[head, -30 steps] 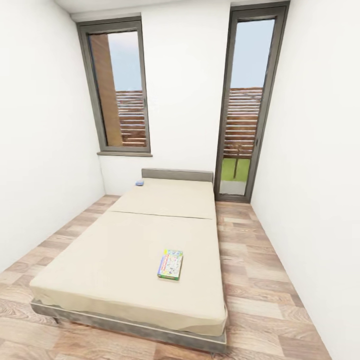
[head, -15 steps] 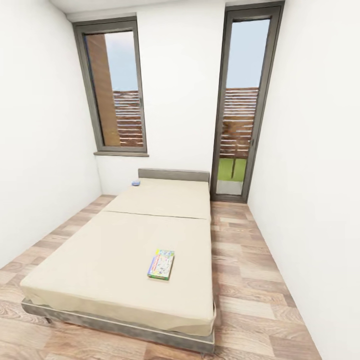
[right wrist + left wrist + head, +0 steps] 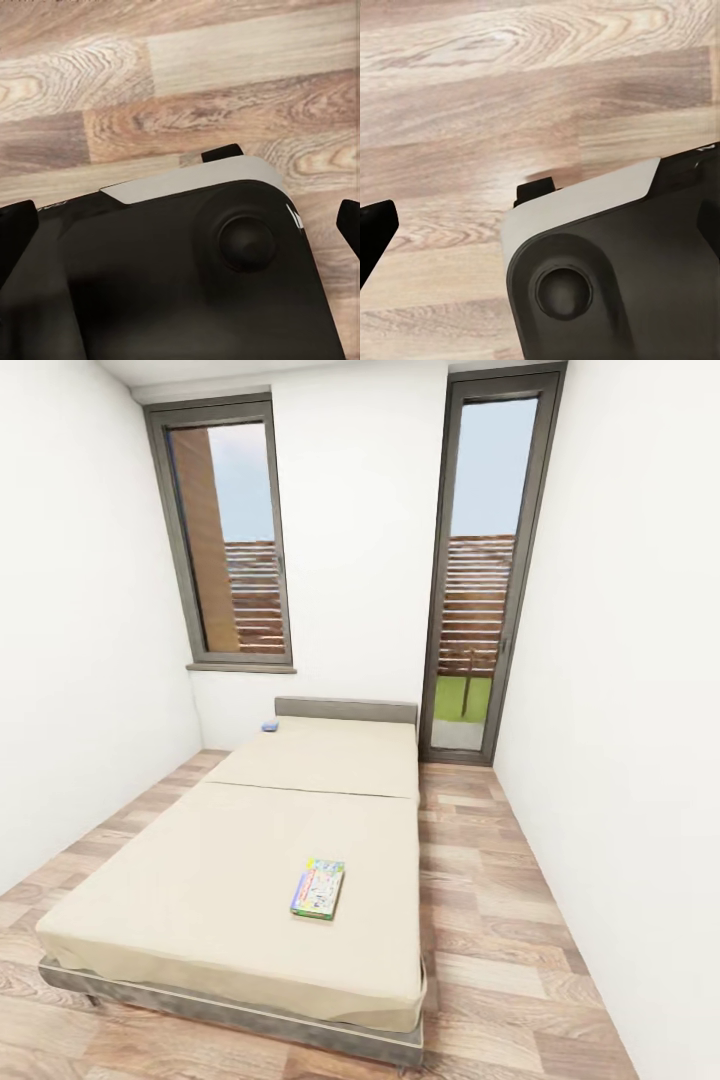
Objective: Put all the toys in the child's room - the three board games (two on the bed and one on the table), the two jigsaw puzzles on the table, and the tennis ball on the table - inside the toy box on the table in the child's room.
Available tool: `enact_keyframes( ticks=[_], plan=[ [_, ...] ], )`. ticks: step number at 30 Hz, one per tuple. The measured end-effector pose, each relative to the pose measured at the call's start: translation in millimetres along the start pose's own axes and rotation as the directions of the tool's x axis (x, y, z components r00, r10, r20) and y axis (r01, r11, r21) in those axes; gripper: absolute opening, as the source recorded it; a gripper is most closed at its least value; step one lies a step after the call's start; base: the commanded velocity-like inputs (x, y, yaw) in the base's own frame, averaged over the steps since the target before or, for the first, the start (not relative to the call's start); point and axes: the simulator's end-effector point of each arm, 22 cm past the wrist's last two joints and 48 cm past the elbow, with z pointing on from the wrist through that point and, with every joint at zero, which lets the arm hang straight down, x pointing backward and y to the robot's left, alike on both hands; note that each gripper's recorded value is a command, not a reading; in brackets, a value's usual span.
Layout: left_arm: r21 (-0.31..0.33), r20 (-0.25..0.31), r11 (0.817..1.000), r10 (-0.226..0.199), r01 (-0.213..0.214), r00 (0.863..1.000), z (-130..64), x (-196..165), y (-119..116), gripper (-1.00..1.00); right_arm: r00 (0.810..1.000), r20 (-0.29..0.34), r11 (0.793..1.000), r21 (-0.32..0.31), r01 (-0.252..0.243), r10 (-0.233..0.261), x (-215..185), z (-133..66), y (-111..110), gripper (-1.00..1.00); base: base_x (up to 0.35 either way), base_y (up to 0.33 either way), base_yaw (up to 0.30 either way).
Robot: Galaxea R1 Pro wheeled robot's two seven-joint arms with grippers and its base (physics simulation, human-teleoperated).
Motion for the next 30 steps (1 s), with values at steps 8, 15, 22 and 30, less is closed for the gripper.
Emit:
enact_keyframes(
  ticks=[8,15,22,30],
  plan=[
    [0.000,-0.001,1.000,0.000,0.000,1.000,0.0,0.2,0.0,1.00,1.000,-0.005,1.000,0.000,-0.004,0.004,1.0,0.0,-0.4,1.00,0.000,0.094,0.000],
    [-0.001,-0.001,1.000,0.000,0.000,1.000,0.0,0.4,0.8,1.00,1.000,-0.009,1.000,0.000,-0.006,0.006,1.9,0.0,-0.1,1.00,0.000,0.012,0.000],
    [-0.001,-0.001,1.000,0.001,-0.001,1.000,0.0,0.4,1.0,1.00,1.000,-0.009,1.000,0.001,-0.006,0.006,2.0,0.0,-0.2,1.00,0.000,0.001,0.000],
    [-0.005,-0.005,1.000,-0.006,0.006,1.000,-0.1,1.7,3.4,1.00,1.000,-0.009,1.000,0.001,-0.006,0.006,1.9,0.0,-0.2,1.00,0.000,0.000,0.000]
  ],
)
